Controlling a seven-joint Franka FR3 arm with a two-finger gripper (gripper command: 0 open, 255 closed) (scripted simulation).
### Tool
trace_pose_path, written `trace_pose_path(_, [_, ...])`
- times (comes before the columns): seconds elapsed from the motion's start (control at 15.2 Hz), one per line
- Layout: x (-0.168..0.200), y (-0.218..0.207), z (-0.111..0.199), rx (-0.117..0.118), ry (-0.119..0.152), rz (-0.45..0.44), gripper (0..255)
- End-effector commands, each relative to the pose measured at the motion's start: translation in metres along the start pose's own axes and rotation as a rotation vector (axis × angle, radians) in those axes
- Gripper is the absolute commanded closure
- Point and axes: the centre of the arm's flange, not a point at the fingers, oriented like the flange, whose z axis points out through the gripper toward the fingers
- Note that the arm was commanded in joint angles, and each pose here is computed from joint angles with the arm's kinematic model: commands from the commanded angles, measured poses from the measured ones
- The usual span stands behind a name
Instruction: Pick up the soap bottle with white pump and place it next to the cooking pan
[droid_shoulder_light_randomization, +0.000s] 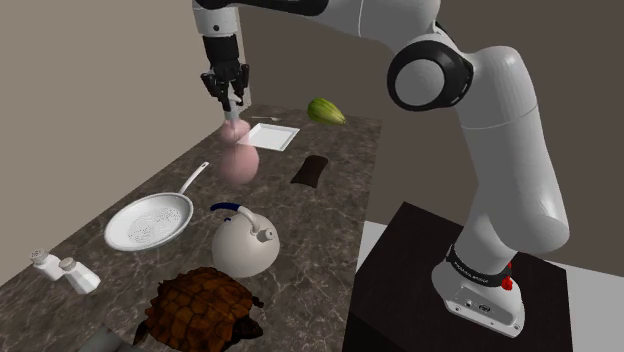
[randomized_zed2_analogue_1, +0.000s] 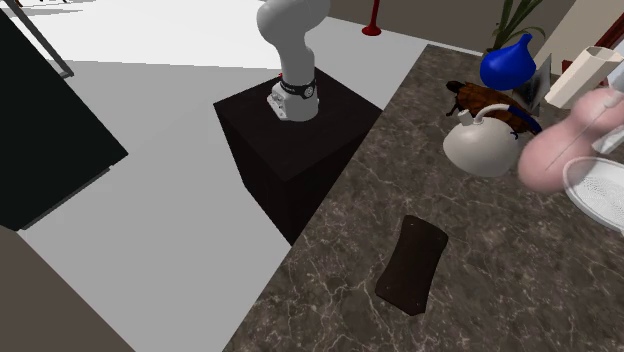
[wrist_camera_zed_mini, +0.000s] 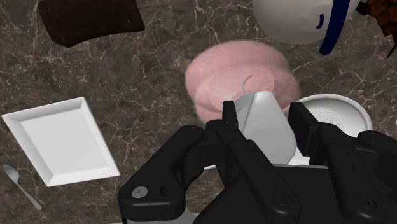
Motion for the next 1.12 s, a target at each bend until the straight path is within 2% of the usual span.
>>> trace_pose_path(0.0, [0.002,0.000,0.009,0.000,0.002,0.001,255])
trace_pose_path(1.06, [0.003,-0.001,0.093,0.000,0.002,0.001,255])
